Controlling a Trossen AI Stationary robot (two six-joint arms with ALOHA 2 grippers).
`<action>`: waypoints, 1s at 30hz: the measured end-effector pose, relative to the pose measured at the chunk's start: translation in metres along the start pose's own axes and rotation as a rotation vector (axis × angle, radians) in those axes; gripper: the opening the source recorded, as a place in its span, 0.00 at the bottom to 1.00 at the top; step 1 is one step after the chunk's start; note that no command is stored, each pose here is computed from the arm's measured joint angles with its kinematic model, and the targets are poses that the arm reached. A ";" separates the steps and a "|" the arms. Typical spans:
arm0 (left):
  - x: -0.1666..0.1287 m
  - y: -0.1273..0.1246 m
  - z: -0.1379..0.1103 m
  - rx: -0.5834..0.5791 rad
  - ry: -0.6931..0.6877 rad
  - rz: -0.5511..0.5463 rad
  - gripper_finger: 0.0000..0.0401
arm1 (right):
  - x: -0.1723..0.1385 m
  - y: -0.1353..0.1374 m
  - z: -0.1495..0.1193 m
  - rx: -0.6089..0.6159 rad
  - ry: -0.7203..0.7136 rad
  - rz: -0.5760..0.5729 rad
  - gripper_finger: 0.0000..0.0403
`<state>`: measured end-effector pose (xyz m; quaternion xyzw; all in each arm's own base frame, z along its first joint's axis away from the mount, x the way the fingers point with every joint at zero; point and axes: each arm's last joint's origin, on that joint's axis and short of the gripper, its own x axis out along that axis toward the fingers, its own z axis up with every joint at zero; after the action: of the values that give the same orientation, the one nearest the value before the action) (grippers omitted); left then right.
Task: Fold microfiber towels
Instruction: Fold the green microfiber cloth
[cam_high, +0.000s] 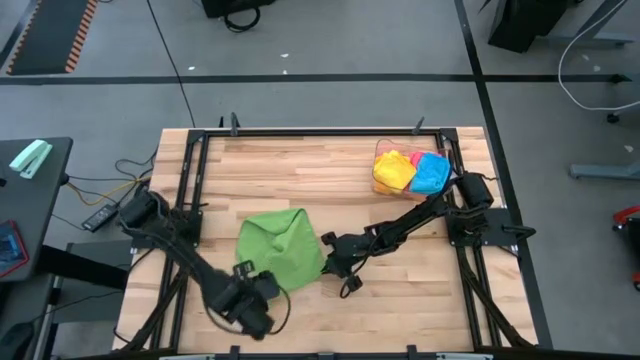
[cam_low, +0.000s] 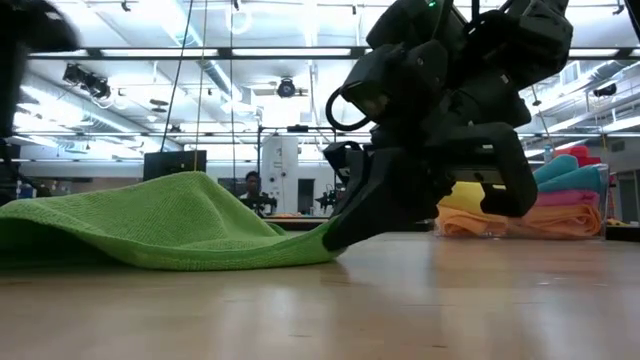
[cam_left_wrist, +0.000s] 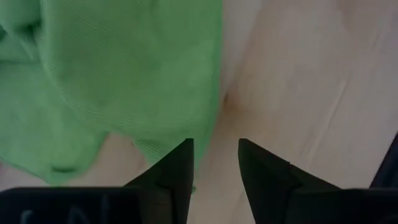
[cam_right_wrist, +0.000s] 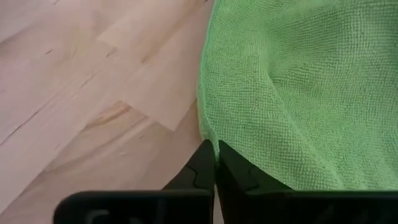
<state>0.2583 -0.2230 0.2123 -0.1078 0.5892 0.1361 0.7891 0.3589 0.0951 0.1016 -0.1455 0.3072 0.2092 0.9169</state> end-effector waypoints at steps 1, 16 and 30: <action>0.002 -0.003 -0.004 -0.009 -0.005 0.008 0.33 | 0.000 0.000 0.000 0.000 -0.001 0.000 0.02; 0.049 -0.016 -0.038 -0.110 0.130 0.222 0.54 | 0.000 -0.001 0.002 0.024 0.004 0.001 0.02; 0.039 -0.020 -0.067 -0.061 0.191 0.269 0.49 | 0.000 0.000 0.002 0.079 0.003 0.002 0.02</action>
<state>0.2151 -0.2603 0.1562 -0.0642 0.6661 0.2476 0.7006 0.3599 0.0957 0.1038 -0.1093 0.3166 0.1976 0.9213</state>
